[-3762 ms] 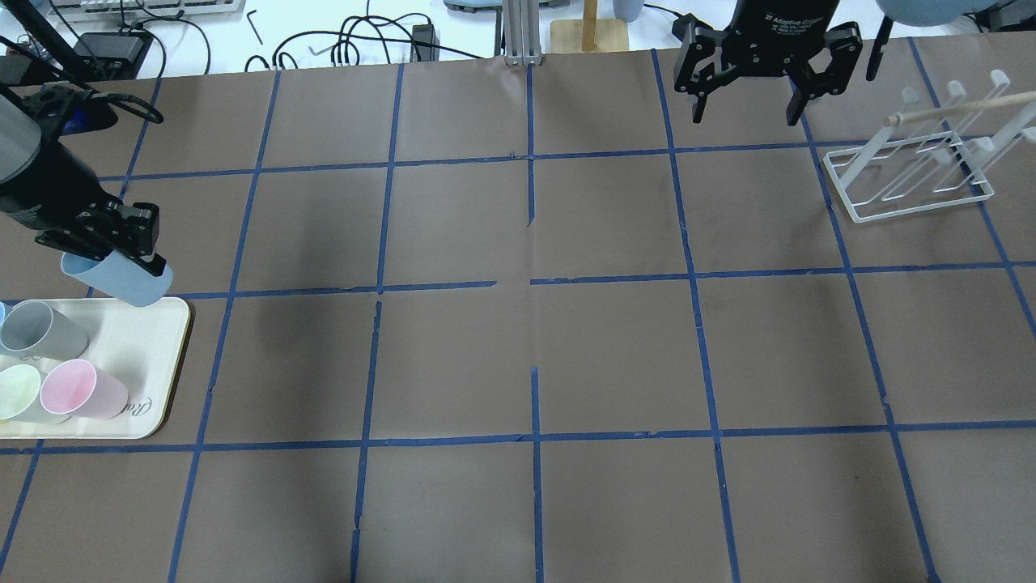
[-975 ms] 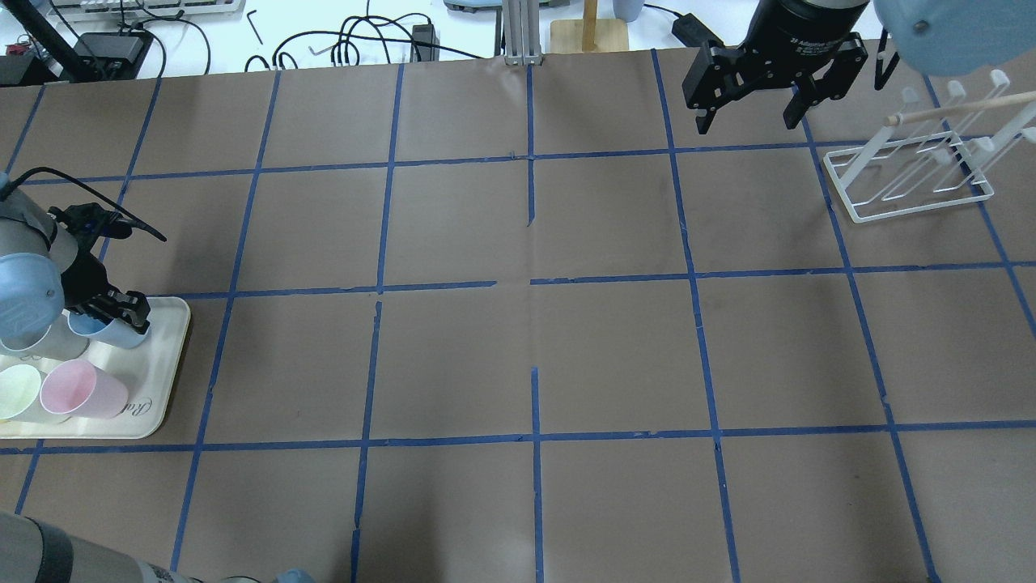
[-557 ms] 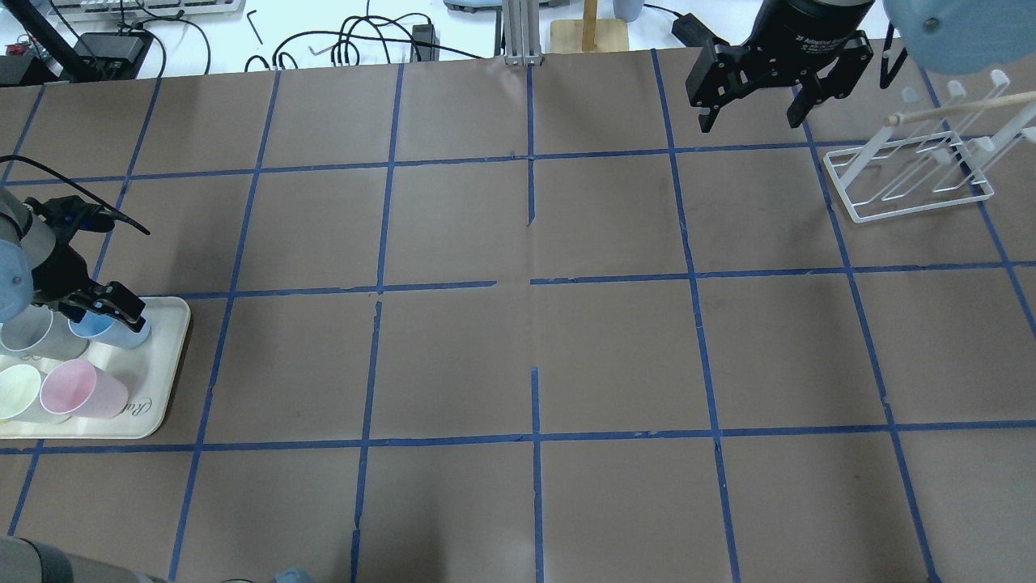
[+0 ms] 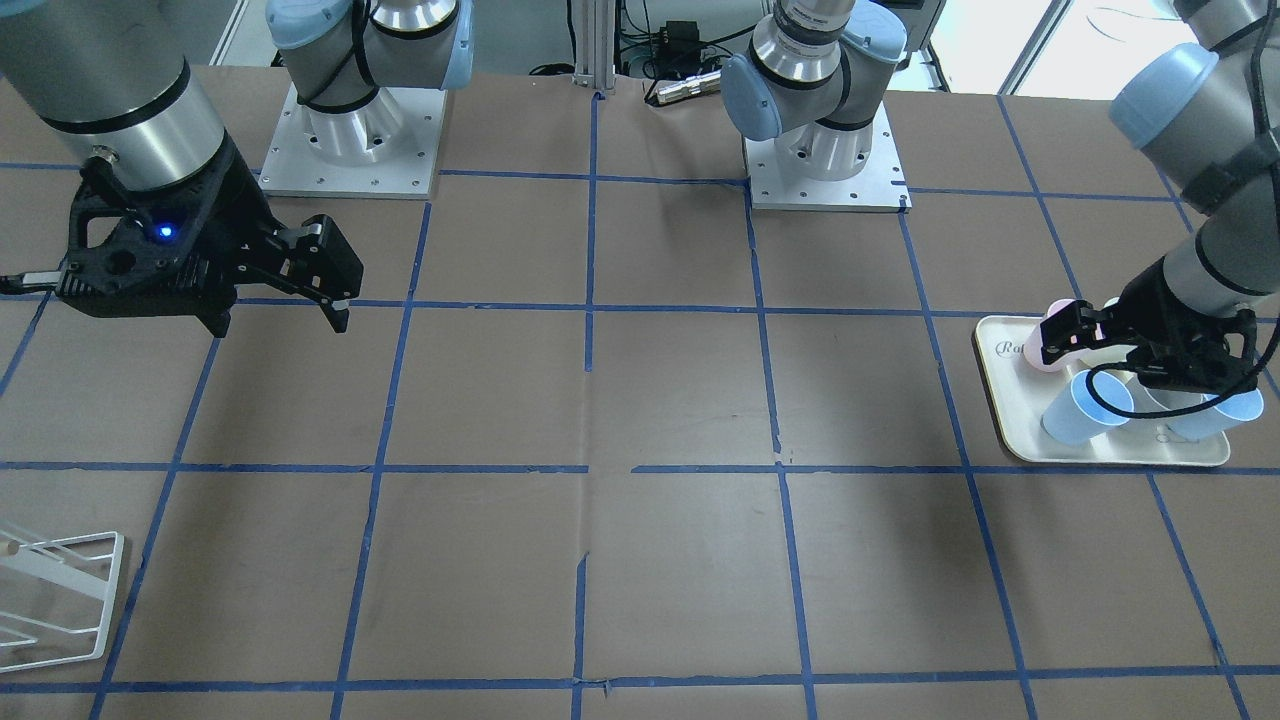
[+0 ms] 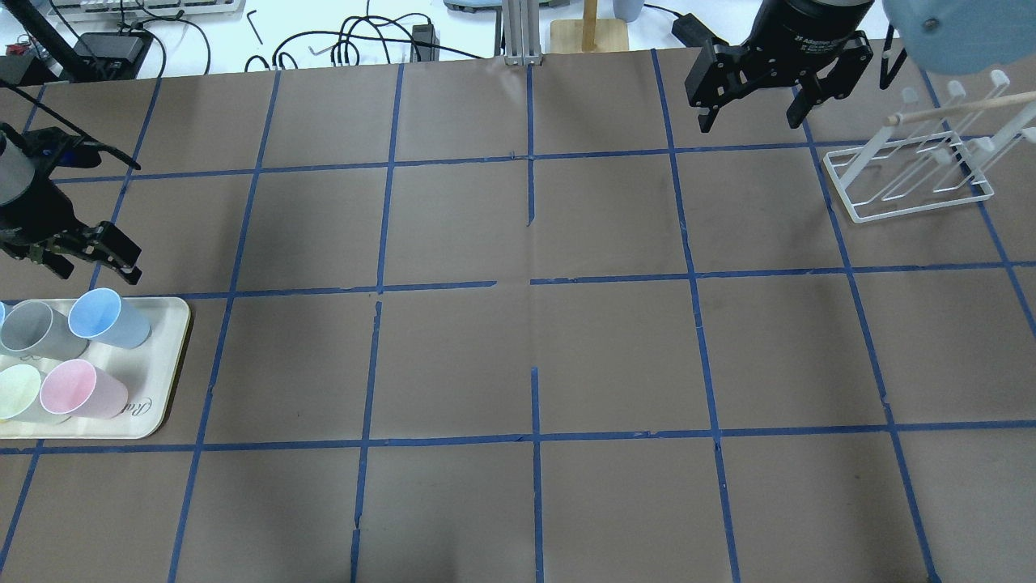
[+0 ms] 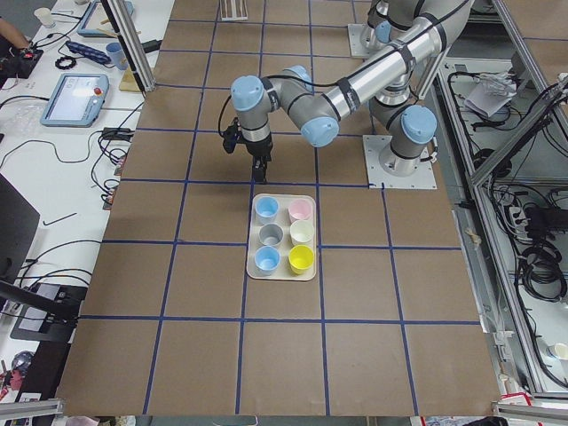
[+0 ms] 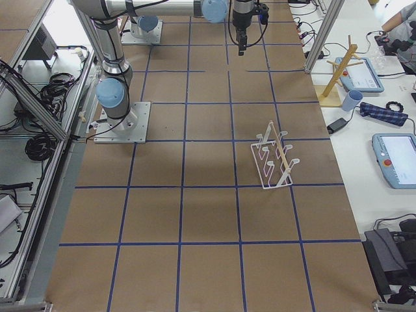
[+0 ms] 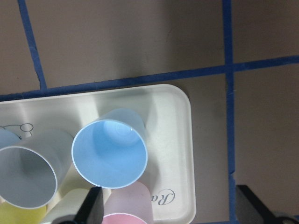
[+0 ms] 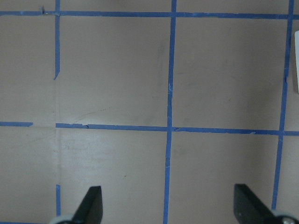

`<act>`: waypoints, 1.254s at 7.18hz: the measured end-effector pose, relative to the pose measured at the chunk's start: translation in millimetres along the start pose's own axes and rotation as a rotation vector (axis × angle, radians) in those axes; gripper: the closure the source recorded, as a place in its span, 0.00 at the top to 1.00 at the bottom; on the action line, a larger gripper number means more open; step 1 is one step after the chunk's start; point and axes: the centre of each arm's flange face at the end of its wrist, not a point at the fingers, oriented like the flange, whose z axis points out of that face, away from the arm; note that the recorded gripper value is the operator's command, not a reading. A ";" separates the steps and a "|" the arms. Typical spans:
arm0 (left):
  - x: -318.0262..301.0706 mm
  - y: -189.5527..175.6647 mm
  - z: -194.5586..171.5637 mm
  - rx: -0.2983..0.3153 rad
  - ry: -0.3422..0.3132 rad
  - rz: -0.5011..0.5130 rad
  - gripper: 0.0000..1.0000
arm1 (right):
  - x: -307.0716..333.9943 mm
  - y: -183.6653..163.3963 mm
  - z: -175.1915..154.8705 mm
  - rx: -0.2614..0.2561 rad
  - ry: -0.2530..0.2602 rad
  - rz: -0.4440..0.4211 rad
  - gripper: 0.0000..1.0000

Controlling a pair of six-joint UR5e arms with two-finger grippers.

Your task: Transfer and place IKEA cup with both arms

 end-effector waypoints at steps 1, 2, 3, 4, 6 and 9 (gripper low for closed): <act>40.9 -1.2 -29.6 0.032 0.014 -0.008 1.00 | -0.1 0.0 -0.1 0.000 0.000 0.001 1.00; 81.8 2.3 -55.6 0.058 0.017 0.010 1.00 | 0.0 0.0 0.0 0.000 0.000 0.001 1.00; 121.4 11.0 -76.3 0.069 0.018 0.020 1.00 | 0.0 0.0 -0.1 0.000 0.001 0.001 1.00; 157.8 24.6 -92.7 0.068 0.021 0.016 1.00 | -0.2 0.1 -0.1 0.000 0.001 0.001 1.00; 215.2 54.2 -112.7 0.055 0.021 0.023 1.00 | -0.4 1.3 -1.5 0.000 0.003 0.002 1.00; 239.0 78.2 -125.1 0.034 0.017 0.039 1.00 | -0.6 3.1 -4.4 0.004 0.004 0.003 1.00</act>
